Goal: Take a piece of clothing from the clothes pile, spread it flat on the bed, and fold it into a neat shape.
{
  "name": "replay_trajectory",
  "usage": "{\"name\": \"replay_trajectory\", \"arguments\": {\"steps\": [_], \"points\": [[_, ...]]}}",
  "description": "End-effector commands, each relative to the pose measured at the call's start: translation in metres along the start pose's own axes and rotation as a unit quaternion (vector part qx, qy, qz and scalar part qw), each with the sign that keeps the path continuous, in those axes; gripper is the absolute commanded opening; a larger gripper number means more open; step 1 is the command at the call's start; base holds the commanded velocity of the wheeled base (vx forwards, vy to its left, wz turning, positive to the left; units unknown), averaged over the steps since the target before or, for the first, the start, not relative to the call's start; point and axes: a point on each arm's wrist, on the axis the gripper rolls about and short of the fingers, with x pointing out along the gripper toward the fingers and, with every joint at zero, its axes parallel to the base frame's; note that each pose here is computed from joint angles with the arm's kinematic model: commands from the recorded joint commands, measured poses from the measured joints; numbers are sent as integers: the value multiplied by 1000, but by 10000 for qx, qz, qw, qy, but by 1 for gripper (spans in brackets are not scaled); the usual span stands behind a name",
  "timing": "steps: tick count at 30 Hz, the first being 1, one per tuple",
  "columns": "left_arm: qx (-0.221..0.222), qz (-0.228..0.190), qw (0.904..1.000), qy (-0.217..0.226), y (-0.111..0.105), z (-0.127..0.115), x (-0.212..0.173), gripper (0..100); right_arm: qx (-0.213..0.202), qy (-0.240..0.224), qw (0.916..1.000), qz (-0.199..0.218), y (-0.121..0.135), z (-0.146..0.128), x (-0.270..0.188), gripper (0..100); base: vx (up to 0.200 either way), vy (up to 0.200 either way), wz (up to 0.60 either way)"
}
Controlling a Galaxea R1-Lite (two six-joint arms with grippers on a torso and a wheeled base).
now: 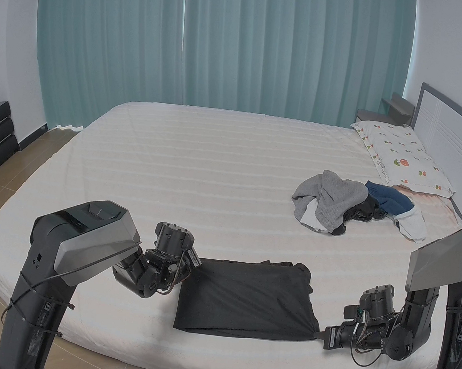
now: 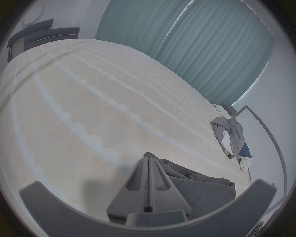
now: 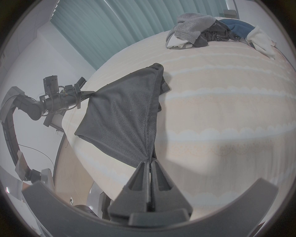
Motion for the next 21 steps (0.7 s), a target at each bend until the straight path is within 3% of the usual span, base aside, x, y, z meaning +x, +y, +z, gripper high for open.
{"name": "replay_trajectory", "arguments": {"steps": [1, 7, 8, 13, 17, 21], "points": [[-1, 2, 10000, -6, 0, 0, 0, 0, 10, 29, 10000, -10, -1, -1, 0, 0, 0, 0, 0], [1, 2, 10000, 5, 0, 0, 0, 0, -52, 20, 10000, -11, 2, -1, 7, 0, 0, 0, 0], [-1, -3, 10000, 0, 0, 0, 0, 100, -72, -67, 10000, -17, 2, 3, 10, 100, 0, 0, 0], [-3, -9, 10000, -5, 0, 0, 0, 100, -35, -177, 9998, -13, 0, 8, 10, 100, 0, 0, 0], [-13, -14, 10000, -21, 0, 0, 0, 100, 171, -591, 9981, 40, -4, 27, 7, 100, 0, 0, 0], [-210, -98, 9996, -170, -2, 5, -1, 100, 979, -1266, 9865, 347, -2, 64, 20, 100, 0, 0, 0]]}}
